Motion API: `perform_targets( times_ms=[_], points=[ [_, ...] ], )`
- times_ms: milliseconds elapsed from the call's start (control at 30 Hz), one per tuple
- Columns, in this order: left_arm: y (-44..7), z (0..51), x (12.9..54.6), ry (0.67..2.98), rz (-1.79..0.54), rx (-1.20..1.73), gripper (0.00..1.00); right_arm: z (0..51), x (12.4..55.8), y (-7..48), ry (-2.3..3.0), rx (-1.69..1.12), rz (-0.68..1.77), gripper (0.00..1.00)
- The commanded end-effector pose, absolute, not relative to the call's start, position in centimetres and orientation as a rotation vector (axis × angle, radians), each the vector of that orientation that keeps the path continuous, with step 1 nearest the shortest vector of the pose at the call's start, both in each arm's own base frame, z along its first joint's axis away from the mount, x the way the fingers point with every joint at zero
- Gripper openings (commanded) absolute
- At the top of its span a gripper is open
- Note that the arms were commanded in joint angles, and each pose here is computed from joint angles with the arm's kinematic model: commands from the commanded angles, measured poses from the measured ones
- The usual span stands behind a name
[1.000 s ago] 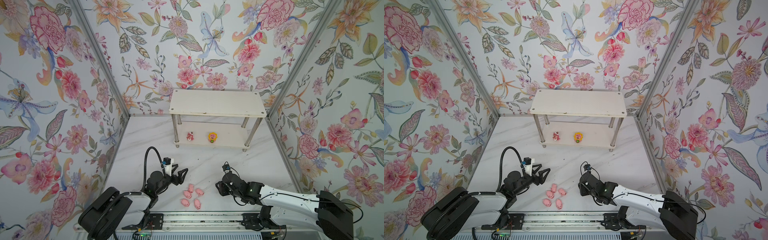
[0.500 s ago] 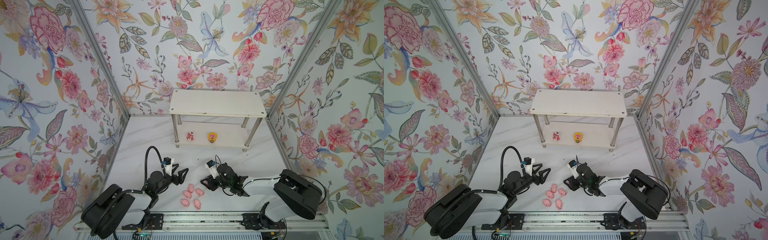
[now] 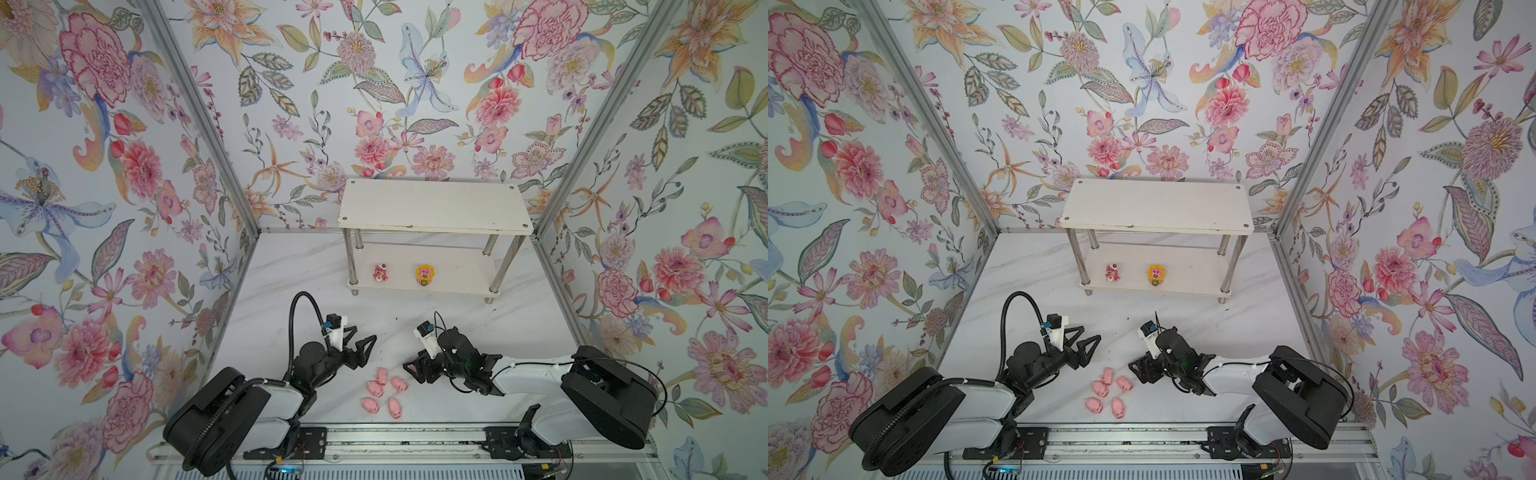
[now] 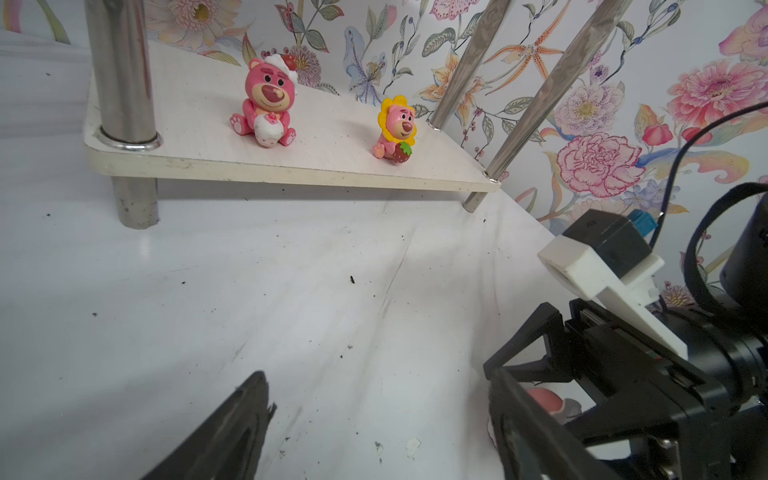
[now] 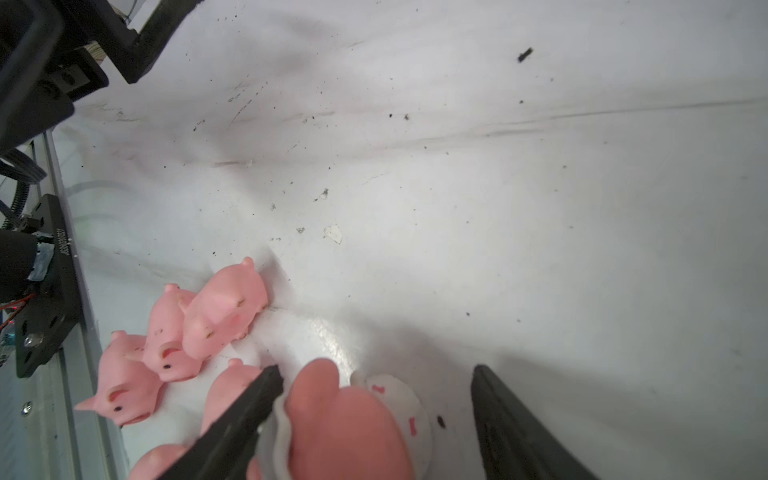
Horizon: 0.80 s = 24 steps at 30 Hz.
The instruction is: Place and organize the plastic toys onto the shelf
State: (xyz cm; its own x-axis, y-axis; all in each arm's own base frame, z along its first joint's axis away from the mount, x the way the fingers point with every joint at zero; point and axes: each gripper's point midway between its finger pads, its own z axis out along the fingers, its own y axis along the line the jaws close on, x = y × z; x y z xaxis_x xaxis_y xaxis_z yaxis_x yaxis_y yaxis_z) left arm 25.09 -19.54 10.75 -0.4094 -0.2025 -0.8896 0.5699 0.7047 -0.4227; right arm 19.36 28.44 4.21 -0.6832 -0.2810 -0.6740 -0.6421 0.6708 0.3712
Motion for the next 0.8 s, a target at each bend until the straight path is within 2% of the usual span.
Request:
perform_targets(
  times_ms=[0,300,400,433,467,500,533,567,667,767],
  points=[
    [-19.4,11.0,25.0,1.792,-0.888,0.282,0.84,3.6,19.5,26.2,2.345,-0.68,0.679,0.75],
    [-19.4,11.1,25.0,1.786,-0.893,0.279,0.84,6.6,17.3,25.0,2.348,-0.62,0.641,0.77],
    [-19.4,11.1,25.0,1.787,-0.896,0.278,0.84,6.8,16.4,24.3,2.369,-0.587,0.629,0.74],
    [-19.5,11.1,25.0,1.787,-0.899,0.279,0.84,6.7,16.2,23.9,2.392,-0.561,0.621,0.69],
    [-19.4,11.1,25.0,1.788,-0.899,0.277,0.84,6.6,15.9,23.7,2.417,-0.538,0.628,0.59],
    [-19.4,11.1,25.0,1.788,-0.9,0.275,0.84,6.4,15.4,23.5,2.451,-0.508,0.647,0.39],
    [-19.4,11.1,24.9,1.789,-0.901,0.277,0.84,6.2,14.8,23.5,2.481,-0.493,0.672,0.23],
    [-19.4,11.0,25.0,1.789,-0.898,0.274,0.84,6.2,14.3,23.6,2.496,-0.487,0.687,0.14],
    [-19.3,11.1,25.1,1.788,-0.893,0.272,0.84,6.0,13.1,23.5,2.523,-0.483,0.671,0.01],
    [-19.4,11.0,25.1,1.79,-0.898,0.273,0.84,5.4,13.1,23.3,2.545,-0.462,0.645,0.0]
  ],
)
